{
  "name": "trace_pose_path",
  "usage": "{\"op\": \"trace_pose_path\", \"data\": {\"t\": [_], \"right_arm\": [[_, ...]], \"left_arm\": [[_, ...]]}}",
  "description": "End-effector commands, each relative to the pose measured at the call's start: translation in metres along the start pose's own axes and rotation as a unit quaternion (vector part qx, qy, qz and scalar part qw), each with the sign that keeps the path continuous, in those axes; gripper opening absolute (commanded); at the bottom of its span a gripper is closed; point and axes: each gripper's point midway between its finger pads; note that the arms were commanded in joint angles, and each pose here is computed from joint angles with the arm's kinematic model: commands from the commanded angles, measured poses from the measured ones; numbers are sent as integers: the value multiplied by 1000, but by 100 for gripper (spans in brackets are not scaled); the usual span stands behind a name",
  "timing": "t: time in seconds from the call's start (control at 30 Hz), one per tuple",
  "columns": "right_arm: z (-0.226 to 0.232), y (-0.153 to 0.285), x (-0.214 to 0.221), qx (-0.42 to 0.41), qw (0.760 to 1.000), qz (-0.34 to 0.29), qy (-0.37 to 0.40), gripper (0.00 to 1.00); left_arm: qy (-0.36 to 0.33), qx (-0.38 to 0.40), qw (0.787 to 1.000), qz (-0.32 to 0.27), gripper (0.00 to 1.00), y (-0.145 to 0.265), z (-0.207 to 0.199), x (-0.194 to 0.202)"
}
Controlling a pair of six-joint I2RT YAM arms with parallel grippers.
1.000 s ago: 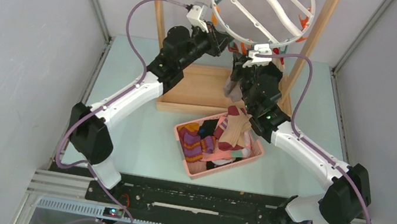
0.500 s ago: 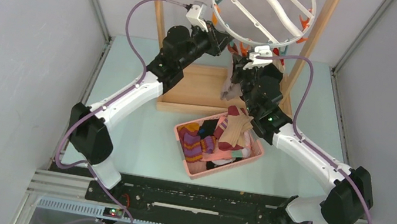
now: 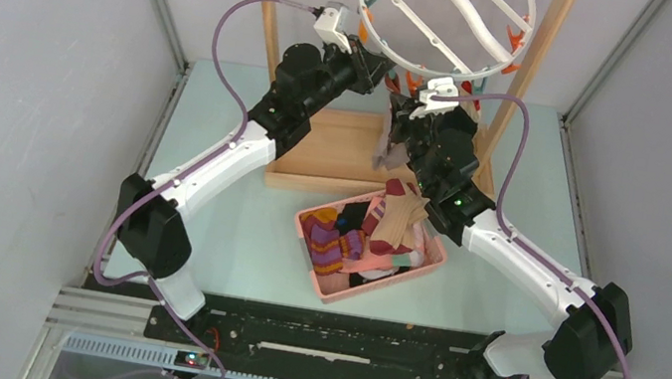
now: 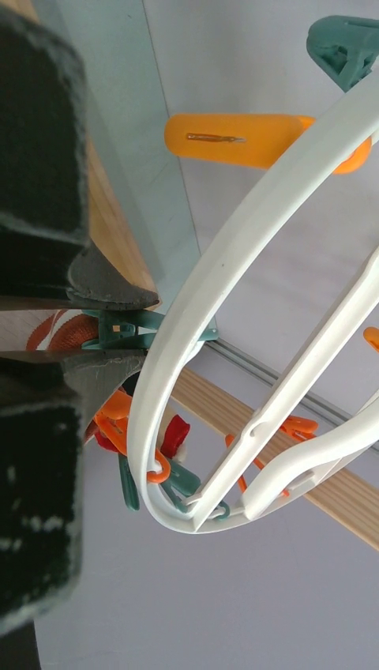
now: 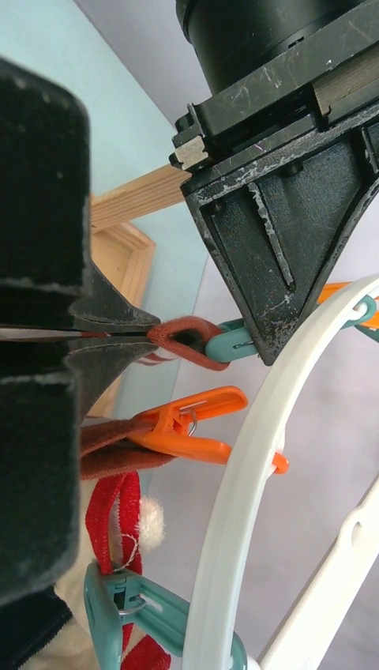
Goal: Clip the socks to the hanger
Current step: Clamp the sock onto the hanger.
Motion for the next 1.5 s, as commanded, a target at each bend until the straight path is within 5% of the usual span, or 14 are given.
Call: {"op": "trace_pose_path", "data": {"t": [0.0,0.5,0.9,1.47], "right_arm": [[0,0,-30,2,999,-37,10,0],[-14,-3,-65,25,995,-93,17,0],[9,-8,10,-19,998,24,61,0],[-25,-5,-21,63,997,-31,39,0]], "left_arm": [[6,17,998,-61,2,11,-25,-56],[14,6,999,-52,2,8,-20,-50],[33,7,997,-62,1,11,-22,-58],[28,-2,998,-58,1,12,-16,-54]]}}
Point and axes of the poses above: each gripper's point midway between its finger pads, its own y axis back along the fingers, its own z axis along the line the jaws close on, x = y × z, and after that the axes turned 1 degree about -y, right-handed
